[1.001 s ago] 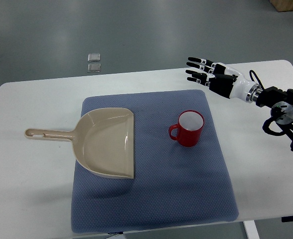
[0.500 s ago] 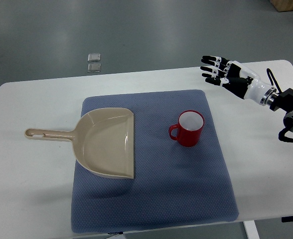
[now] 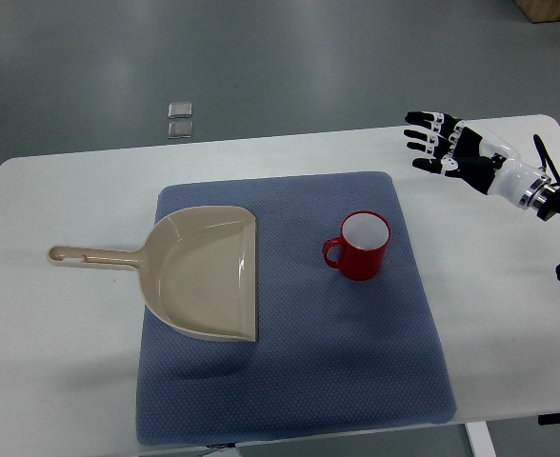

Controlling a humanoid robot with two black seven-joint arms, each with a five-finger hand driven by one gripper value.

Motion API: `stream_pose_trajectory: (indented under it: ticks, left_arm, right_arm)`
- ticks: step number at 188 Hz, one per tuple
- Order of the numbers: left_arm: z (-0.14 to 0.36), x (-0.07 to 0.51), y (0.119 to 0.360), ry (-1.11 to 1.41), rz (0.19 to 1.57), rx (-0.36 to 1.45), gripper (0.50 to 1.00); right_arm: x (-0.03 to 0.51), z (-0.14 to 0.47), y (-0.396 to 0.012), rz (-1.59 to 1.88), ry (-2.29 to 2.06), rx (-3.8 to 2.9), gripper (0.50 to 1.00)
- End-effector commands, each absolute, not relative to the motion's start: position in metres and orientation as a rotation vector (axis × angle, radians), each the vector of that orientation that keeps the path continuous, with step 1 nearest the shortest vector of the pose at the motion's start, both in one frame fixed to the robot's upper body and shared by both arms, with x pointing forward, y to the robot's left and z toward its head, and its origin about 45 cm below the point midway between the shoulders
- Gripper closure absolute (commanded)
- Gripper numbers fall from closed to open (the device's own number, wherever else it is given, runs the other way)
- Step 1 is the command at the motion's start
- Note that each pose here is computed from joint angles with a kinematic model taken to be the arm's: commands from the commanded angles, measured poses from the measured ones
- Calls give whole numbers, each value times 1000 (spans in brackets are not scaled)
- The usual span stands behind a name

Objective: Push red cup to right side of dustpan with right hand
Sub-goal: 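Lower the right hand toward the table beside the red mug, then move the right hand to the red mug and cup its side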

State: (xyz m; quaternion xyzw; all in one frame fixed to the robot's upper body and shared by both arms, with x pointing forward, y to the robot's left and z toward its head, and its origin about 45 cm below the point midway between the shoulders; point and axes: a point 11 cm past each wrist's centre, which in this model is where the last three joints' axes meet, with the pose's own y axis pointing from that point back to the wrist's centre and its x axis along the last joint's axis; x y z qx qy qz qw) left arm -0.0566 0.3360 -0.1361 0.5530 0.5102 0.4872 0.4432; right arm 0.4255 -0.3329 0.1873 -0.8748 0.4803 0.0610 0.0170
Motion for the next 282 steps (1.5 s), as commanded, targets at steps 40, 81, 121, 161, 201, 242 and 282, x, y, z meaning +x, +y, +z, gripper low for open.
stream_pose_trajectory:
  ticks: [40, 81, 121, 161, 201, 242, 282]
  left_arm:
    - [-136, -57, 336, 1265, 1209, 1372, 500]
    - [-136, -57, 336, 1266, 1208, 1371, 500]
    - [-136, -57, 336, 1266, 1208, 1371, 500]
    - [-136, -57, 336, 1265, 1209, 1372, 500]
    - [-136, -57, 336, 1265, 1209, 1372, 500]
    - [-136, -57, 336, 1266, 1208, 1371, 500]
    - [-136, -57, 336, 1265, 1209, 1372, 500]
  right_arm:
    - [401, 154, -337, 226, 1477, -2848, 564]
    - [396, 148, -335, 241, 1467, -2870, 564]
    - [387, 135, -326, 228, 1410, -2976, 564]
    - [386, 133, -321, 234, 1392, -2984, 564]
    - [382, 129, -315, 254, 1368, -2985, 564]
    - [380, 126, -306, 271, 1339, -2980, 564]
    - [375, 122, -305, 293, 1335, -2979, 564]
